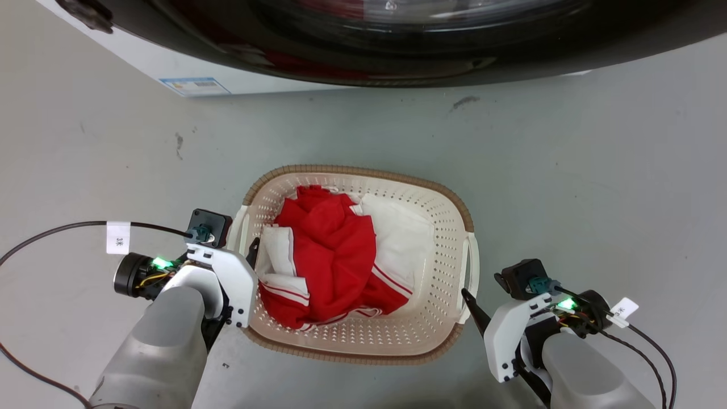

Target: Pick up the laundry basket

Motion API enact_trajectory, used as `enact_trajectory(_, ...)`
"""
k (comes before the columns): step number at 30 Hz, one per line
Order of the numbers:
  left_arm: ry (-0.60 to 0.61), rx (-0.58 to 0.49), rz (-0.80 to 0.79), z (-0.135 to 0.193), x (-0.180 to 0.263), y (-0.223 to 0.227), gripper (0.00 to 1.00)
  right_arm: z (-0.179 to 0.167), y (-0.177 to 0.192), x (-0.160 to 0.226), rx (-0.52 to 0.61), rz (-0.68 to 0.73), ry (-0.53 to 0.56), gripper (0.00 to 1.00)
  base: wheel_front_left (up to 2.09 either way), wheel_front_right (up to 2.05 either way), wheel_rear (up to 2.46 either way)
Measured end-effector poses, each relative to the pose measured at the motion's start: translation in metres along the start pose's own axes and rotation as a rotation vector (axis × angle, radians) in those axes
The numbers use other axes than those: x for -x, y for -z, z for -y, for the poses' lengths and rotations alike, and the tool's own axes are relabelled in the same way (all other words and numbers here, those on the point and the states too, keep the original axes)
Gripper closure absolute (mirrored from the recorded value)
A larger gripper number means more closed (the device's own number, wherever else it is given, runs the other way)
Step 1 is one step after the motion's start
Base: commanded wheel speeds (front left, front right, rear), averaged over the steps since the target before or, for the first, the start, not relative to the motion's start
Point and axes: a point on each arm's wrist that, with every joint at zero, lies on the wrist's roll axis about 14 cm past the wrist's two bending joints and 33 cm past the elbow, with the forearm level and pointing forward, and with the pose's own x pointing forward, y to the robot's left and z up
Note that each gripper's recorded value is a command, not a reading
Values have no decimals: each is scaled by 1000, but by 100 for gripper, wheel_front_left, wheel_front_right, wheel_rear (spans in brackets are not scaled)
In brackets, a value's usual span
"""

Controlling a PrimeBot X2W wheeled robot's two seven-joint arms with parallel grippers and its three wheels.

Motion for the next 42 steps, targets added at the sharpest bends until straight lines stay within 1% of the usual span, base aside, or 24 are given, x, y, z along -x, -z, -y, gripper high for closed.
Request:
enact_trajectory(11, 32, -2, -99, 4, -18, 25, 0, -9, 22, -14, -43, -107, -41, 0, 0, 0, 0)
enact_trajectory(27, 66, 0, -187, 9, -29, 49, 0, -15, 40, -26, -57, -179, -71, 0, 0, 0, 0)
enact_trajectory(28, 71, 1, -201, 11, -29, 52, 36, -15, 39, -27, -57, -179, -73, 24, 0, 0, 0)
enact_trajectory(29, 74, 1, -208, 12, -30, 53, 100, -15, 39, -28, -59, -182, -75, 83, 0, 0, 0)
enact_trajectory(30, 77, -1, -212, 13, -30, 54, 100, -16, 39, -29, -63, -185, -77, 100, 0, 0, 0)
enact_trajectory(34, 81, 2, -238, 12, -30, 57, 100, -17, 39, -29, -73, -185, -78, 100, 0, 0, 0)
enact_trajectory(42, 86, 12, -233, 15, -18, 52, 100, -17, 25, -23, -60, -153, -76, 100, 0, 0, 0)
